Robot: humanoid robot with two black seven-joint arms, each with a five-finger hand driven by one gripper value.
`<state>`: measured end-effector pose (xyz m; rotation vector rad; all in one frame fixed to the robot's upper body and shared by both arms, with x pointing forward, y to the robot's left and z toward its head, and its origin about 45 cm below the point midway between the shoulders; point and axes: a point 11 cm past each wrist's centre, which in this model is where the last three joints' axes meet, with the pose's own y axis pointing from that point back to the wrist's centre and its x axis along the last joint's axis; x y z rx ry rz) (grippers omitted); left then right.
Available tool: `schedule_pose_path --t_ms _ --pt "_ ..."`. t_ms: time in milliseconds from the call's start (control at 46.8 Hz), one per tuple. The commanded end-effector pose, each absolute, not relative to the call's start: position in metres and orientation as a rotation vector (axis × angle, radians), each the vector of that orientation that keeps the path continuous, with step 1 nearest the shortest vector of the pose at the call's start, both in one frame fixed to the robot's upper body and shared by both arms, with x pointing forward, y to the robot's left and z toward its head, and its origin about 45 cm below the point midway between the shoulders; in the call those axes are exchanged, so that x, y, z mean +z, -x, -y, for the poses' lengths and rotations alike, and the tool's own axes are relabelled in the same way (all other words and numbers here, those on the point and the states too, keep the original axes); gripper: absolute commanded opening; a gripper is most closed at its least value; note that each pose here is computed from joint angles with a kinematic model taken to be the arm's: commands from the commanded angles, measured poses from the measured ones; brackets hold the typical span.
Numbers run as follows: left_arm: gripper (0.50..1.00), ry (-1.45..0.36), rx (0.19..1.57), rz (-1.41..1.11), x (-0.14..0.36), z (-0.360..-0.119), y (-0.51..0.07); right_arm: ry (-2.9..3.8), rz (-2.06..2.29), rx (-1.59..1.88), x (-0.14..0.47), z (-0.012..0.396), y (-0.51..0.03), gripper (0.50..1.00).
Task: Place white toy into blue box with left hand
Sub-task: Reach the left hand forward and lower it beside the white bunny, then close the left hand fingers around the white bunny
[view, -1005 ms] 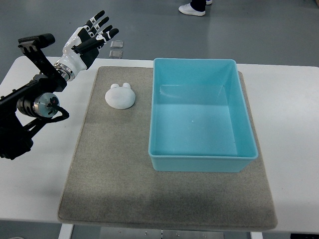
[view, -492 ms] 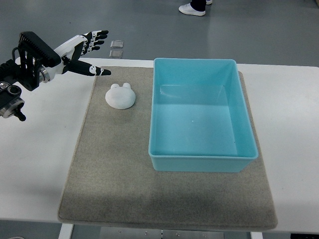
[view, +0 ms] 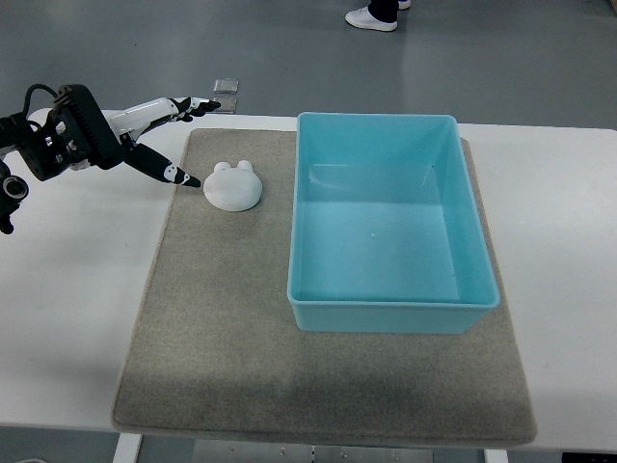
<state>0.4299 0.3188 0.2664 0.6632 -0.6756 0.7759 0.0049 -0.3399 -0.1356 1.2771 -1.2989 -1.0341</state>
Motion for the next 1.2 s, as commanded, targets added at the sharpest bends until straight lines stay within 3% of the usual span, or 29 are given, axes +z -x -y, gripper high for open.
schedule_pose_path --t_ms 0,193,556,1176 --pt "0.977 -0.688 0.751 0.713 0.263 -0.317 -0.429 -1.276 1.299 -1.034 -0.136 0.340 -0.005 0.936" --pt "0.971 -0.723 0.733 0.763 0.247 -0.310 -0.426 -1.276 1.299 -1.034 -0.136 0.340 -0.005 0.936" --pt "0.939 -0.696 0.707 0.802 0.223 -0.273 -0.423 -1.276 1.299 -1.034 -0.136 0.340 -0.005 0.936" --pt "0.866 -0.752 0.707 0.881 0.219 -0.277 -0.430 -1.276 1.299 -1.034 -0.136 0.340 -0.005 0.936"
